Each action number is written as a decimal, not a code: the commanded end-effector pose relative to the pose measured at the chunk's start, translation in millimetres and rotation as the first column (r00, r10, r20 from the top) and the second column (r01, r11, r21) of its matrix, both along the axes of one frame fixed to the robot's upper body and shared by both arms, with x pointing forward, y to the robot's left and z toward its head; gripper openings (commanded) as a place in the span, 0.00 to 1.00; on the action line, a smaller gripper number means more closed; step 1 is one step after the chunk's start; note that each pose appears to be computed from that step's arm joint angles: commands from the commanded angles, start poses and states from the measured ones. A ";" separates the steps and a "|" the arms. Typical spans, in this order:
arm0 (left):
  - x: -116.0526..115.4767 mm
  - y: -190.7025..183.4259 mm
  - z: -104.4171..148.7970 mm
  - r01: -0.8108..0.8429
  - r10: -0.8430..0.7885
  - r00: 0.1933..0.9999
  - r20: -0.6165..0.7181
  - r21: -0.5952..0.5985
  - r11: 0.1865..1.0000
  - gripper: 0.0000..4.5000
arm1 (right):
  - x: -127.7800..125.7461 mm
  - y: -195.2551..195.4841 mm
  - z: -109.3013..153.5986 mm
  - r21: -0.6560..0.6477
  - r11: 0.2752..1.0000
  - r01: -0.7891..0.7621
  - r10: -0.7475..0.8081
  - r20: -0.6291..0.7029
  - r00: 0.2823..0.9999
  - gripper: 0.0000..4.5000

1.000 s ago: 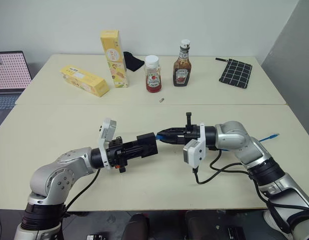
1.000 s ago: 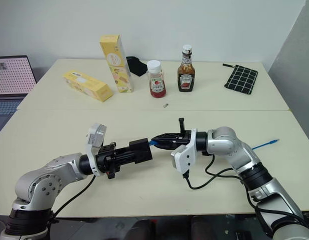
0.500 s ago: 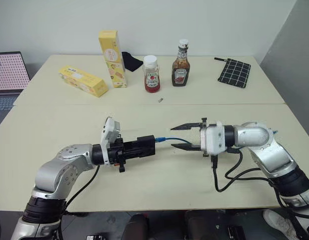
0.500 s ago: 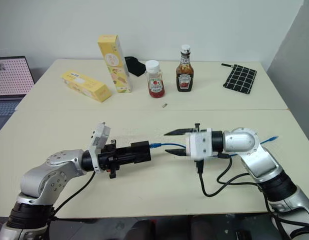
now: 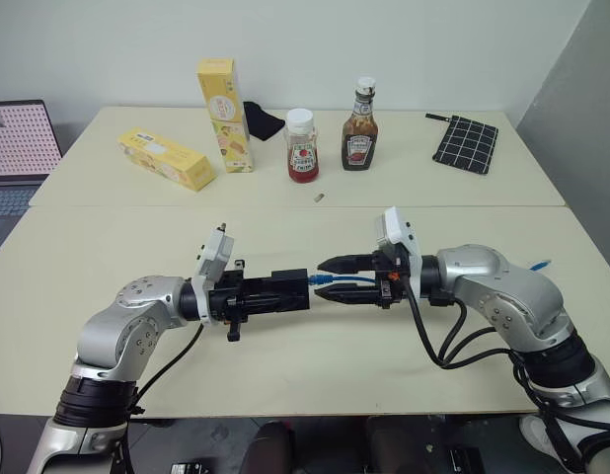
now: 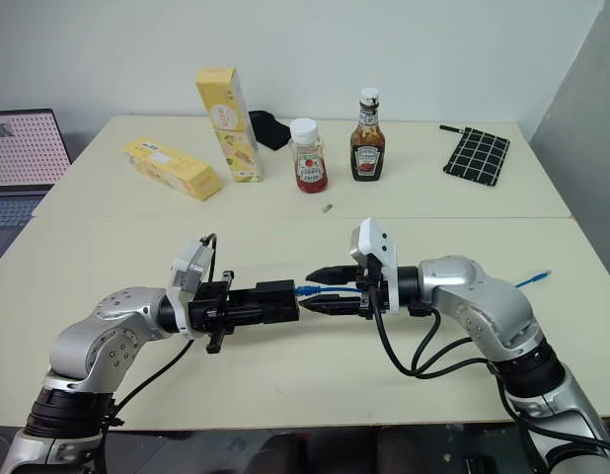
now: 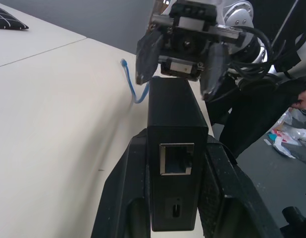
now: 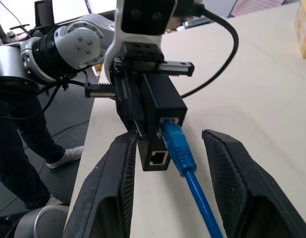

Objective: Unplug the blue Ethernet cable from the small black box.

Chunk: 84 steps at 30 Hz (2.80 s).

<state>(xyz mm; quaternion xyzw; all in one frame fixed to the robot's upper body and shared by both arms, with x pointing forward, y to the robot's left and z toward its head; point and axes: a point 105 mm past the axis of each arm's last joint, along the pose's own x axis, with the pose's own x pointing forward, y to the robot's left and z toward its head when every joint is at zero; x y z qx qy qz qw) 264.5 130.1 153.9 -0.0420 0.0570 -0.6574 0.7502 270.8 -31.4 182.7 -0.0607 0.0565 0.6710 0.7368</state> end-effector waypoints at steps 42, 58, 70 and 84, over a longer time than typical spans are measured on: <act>-10.0 16.7 -10.2 -0.003 0.003 1.000 0.012 0.028 1.000 0.18 | 14.2 -26.3 -0.6 -0.087 0.996 -0.027 0.021 -0.074 0.997 0.01; 3.6 37.0 -14.8 -0.268 0.267 0.963 0.031 0.023 0.963 0.18 | 127.2 -69.2 -45.8 -0.058 0.753 0.655 -0.632 0.212 0.745 0.01; 31.5 64.9 -17.1 -0.543 0.533 0.832 0.152 0.026 0.840 0.18 | 98.8 -60.3 -20.4 -0.065 0.864 0.499 -0.478 0.204 0.855 0.64; 86.9 173.4 -24.4 -0.946 0.935 0.124 0.333 -0.243 0.213 0.18 | 46.5 33.5 33.8 -0.028 0.984 0.175 -0.155 0.342 0.927 0.74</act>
